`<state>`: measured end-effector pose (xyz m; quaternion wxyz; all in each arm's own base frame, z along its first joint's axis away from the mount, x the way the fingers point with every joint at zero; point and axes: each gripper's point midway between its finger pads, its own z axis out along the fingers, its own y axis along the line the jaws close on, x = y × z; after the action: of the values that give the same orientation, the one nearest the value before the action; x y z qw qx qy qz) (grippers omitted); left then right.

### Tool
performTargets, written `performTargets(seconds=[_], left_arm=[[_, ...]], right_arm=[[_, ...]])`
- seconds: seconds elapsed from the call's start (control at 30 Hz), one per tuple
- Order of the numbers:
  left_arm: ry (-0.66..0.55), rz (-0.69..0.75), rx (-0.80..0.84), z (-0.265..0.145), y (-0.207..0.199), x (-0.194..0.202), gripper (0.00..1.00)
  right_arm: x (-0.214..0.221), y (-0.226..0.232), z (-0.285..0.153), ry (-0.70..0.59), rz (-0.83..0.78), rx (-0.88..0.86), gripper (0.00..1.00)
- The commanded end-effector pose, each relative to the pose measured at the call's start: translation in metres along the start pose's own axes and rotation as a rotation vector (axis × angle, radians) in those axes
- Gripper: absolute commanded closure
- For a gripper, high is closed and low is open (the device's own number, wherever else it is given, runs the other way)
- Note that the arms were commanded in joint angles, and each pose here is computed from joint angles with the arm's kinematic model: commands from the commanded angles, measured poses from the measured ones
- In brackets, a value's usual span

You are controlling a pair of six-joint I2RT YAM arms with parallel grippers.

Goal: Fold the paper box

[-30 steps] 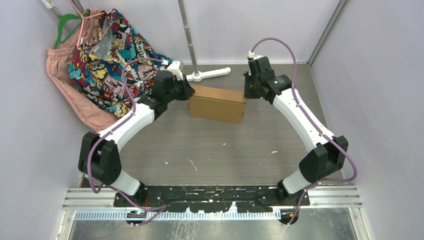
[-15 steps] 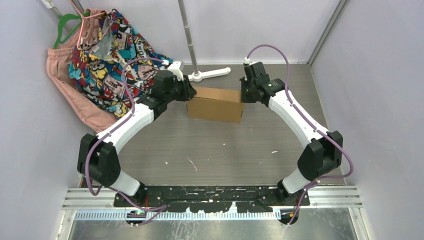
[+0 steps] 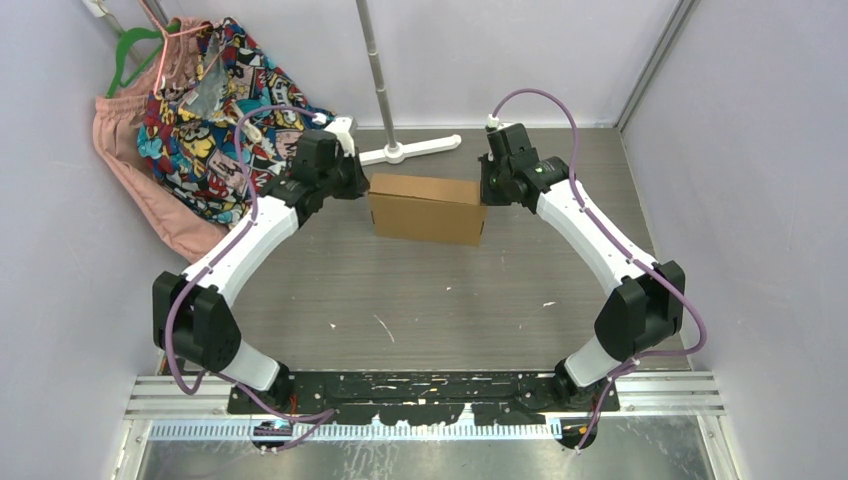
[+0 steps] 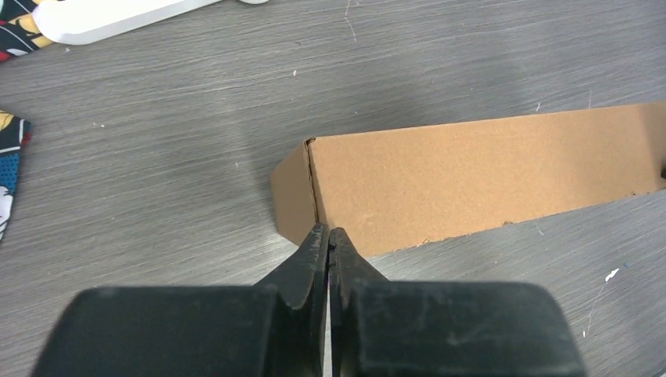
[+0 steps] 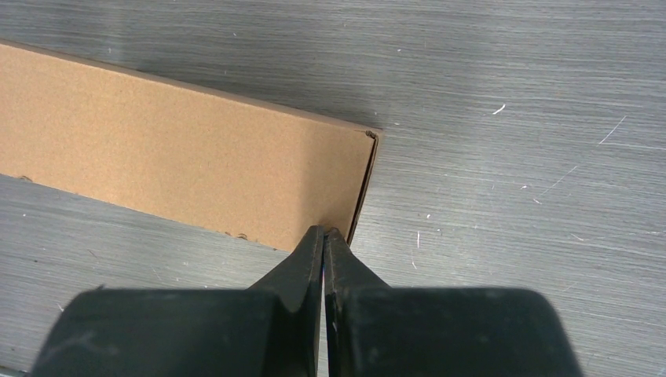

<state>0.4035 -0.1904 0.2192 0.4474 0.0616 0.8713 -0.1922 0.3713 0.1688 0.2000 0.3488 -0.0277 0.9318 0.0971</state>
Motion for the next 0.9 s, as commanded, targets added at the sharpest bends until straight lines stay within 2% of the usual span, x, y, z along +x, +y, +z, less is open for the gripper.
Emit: performTargets(seconds=[0.0,0.17,0.5,0.7,0.87], left_arm=[[-0.008,0.03,-0.023,-0.009,0.003,-0.015,1.0],[-0.065,0.041,-0.019,-0.02,-0.001,-0.035,1.0],[-0.09,0.045,0.046,-0.017,-0.015,-0.048,1.0],[-0.042,0.034,0.06,-0.002,-0.014,-0.03,1.0],[0.037,0.006,0.044,0.01,-0.003,0.009,1.0]], right_arm=[[0.032,-0.008,0.008,0.121,-0.022,0.034,0.93],[0.031,-0.007,0.008,0.119,-0.021,0.029,0.93],[0.034,-0.006,0.012,0.121,-0.015,0.022,0.93],[0.035,-0.006,0.012,0.119,-0.013,0.02,0.93],[0.037,-0.006,0.013,0.123,-0.013,0.021,0.94]])
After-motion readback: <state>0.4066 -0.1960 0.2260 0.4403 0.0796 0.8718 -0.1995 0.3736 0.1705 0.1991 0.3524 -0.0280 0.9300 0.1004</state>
